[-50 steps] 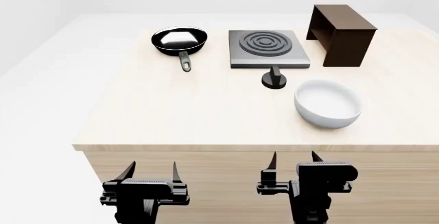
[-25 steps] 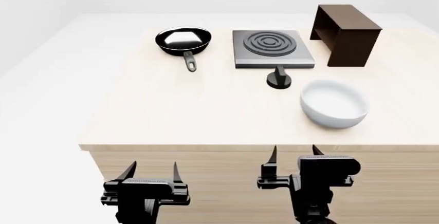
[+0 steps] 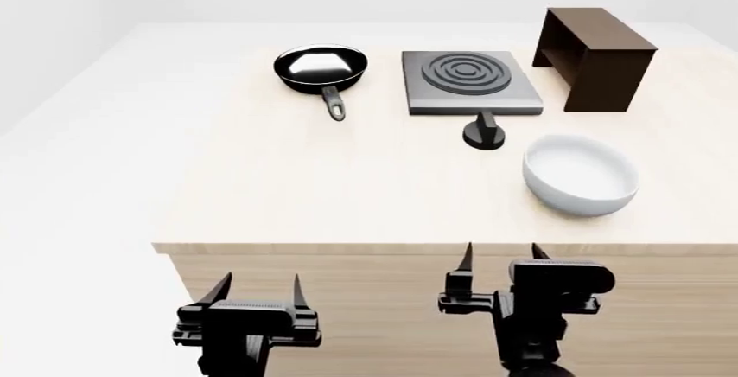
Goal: Turn on the stove.
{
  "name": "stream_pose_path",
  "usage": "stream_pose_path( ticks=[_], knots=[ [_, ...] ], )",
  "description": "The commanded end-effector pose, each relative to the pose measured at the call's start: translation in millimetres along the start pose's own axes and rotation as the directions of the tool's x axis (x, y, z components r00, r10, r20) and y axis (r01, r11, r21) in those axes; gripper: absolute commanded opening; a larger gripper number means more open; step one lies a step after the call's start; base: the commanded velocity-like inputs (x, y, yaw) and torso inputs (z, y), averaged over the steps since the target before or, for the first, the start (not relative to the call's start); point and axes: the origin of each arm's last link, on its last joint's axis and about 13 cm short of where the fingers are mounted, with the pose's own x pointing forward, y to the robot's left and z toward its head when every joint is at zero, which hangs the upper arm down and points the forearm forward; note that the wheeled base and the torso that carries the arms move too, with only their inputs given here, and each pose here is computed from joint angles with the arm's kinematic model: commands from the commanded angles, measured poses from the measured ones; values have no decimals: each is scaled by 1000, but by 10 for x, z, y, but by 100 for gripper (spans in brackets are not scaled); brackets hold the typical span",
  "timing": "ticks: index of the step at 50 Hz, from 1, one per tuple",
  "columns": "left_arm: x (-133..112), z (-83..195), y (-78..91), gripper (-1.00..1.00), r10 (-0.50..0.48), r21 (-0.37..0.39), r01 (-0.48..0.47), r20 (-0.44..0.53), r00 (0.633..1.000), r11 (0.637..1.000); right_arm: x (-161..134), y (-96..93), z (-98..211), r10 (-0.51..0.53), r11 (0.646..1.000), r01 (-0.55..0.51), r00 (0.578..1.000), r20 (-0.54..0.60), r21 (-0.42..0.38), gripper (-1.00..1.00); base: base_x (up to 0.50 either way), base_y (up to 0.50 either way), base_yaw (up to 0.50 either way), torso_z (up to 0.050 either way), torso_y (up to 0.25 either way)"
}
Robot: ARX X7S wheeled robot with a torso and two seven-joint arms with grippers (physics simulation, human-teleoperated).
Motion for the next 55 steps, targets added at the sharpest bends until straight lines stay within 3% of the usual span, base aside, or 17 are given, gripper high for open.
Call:
stream_pose_path(
  ticks=[1,31,55],
  knots=[
    [-1,-5,-7,100,-3,2,3,-1,1000,1000,-1,-20,21,-10,1000,10,1000,7,3,100,0,0,0,0,0],
    [2,-8,-2,100,-1,2,1,-2,1000,1000,34,-30,275,-12,999,12,1000,4,-51,100,0,0,0,0,0],
    [2,3,10,100,1,1,-1,-1,1000,1000,55,-19,327,5,999,-4,1000,19,-39,100,0,0,0,0,0]
  ],
)
